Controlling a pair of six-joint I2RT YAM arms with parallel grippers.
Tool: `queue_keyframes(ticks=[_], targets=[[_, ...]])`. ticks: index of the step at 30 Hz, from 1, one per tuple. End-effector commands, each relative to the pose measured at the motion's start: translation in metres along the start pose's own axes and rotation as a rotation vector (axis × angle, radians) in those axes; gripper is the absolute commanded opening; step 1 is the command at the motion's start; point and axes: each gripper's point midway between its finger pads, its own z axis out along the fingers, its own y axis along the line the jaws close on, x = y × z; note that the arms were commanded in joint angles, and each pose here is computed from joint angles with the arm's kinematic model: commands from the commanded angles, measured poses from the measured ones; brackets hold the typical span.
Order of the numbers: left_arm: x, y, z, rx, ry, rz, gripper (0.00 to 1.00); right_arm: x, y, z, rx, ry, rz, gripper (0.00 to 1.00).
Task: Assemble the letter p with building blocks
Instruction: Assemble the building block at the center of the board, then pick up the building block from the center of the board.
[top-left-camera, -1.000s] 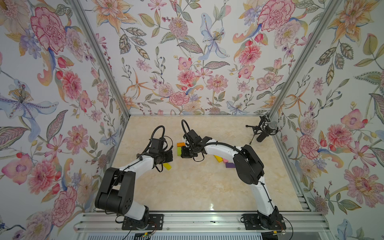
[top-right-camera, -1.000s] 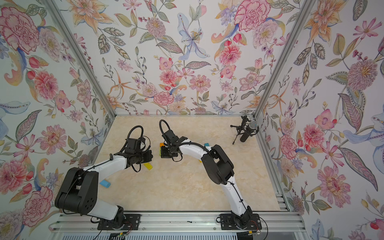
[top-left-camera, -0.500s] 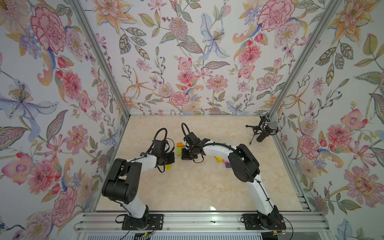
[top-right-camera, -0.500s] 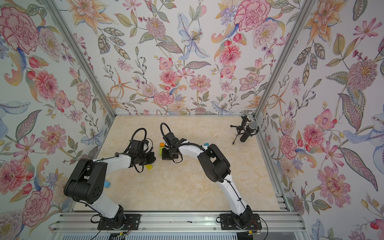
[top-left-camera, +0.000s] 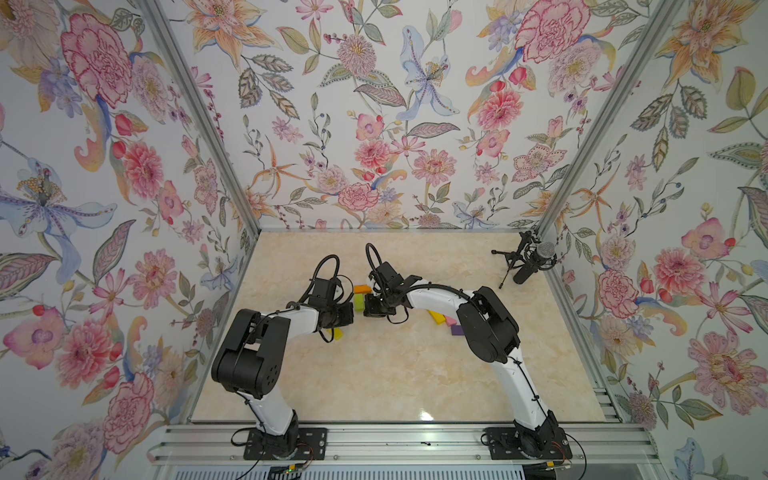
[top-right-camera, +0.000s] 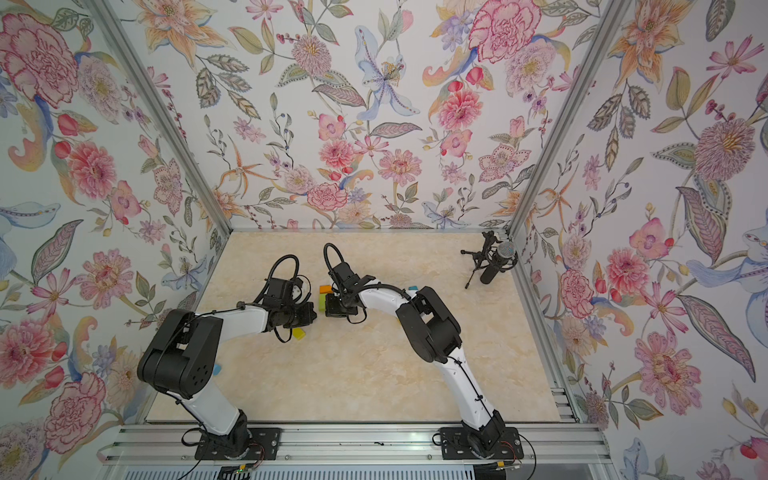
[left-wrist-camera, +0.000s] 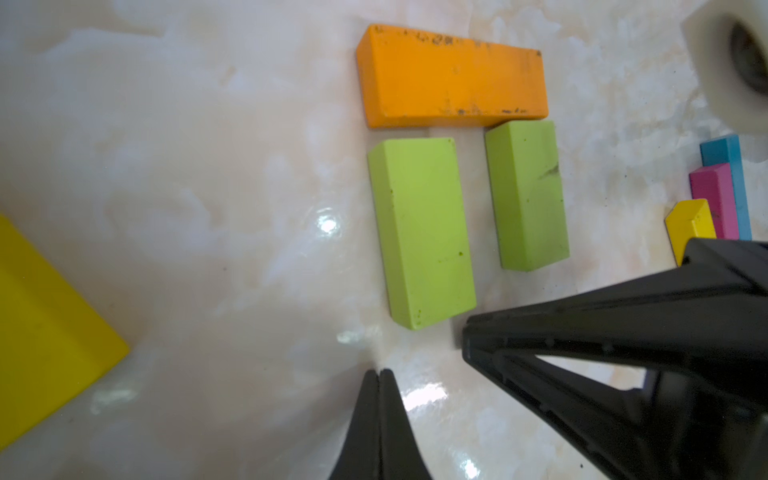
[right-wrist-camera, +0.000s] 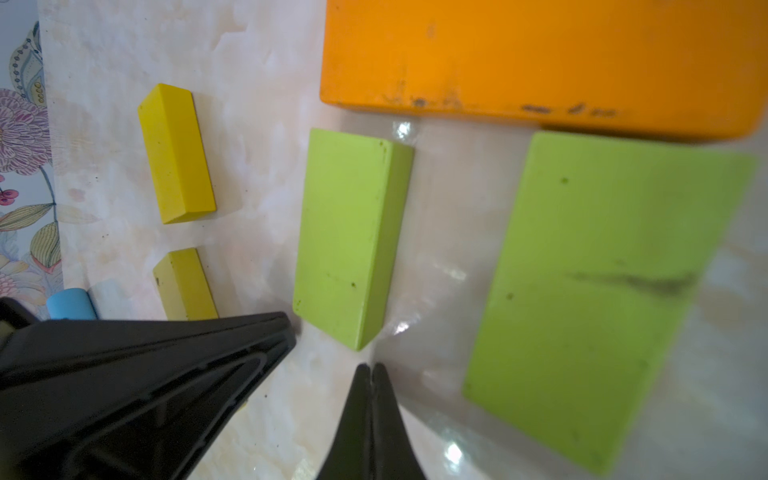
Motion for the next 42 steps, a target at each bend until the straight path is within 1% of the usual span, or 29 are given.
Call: queue_keyframes(ticks=[1, 12, 20, 26, 28, 31, 33, 34, 36, 38, 39, 40, 42], targets=[[0.0, -0.006, 0.007, 0.013, 0.011, -0.004, 0.0, -0.004, -0.005, 0.01, -0.009, 0.005, 0.026, 0.0], [-0.002, -0.007, 0.016, 0.02, 0.019, -0.015, 0.0, -0.011, -0.007, 0.01, -0.016, -0.008, 0.04, 0.0], [-0.006, -0.008, 0.015, 0.018, 0.015, -0.009, 0.0, -0.011, -0.008, 0.012, -0.022, -0.003, 0.044, 0.0], [-0.006, -0.009, 0.008, 0.007, 0.011, -0.004, 0.0, -0.011, -0.005, 0.006, -0.027, -0.009, 0.039, 0.0], [-0.009, -0.01, 0.001, 0.002, -0.003, 0.003, 0.0, -0.011, -0.001, 0.0, -0.032, -0.015, 0.033, 0.0], [-0.019, -0.016, -0.02, -0.007, -0.043, 0.019, 0.0, -0.008, 0.007, -0.015, -0.033, -0.028, 0.006, 0.0], [-0.032, -0.022, -0.04, -0.015, -0.106, 0.034, 0.0, -0.007, 0.015, -0.027, -0.031, -0.048, -0.016, 0.0], [-0.043, -0.027, -0.054, -0.015, -0.154, 0.044, 0.0, -0.007, 0.019, -0.032, -0.035, -0.057, -0.028, 0.0], [-0.057, -0.029, -0.076, -0.052, -0.216, 0.053, 0.0, -0.008, 0.026, -0.043, -0.041, -0.076, -0.048, 0.0], [-0.063, -0.025, -0.087, -0.09, -0.238, 0.06, 0.0, -0.008, 0.032, -0.05, -0.053, -0.082, -0.063, 0.04], [-0.063, -0.023, -0.09, -0.101, -0.238, 0.059, 0.01, -0.006, 0.035, -0.052, -0.059, -0.08, -0.079, 0.07], [-0.062, -0.019, -0.091, -0.108, -0.234, 0.054, 0.05, -0.005, 0.04, -0.053, -0.07, -0.08, -0.099, 0.13], [-0.056, -0.007, -0.093, -0.119, -0.228, 0.021, 0.25, 0.0, 0.051, -0.051, -0.097, -0.063, -0.157, 0.32]])
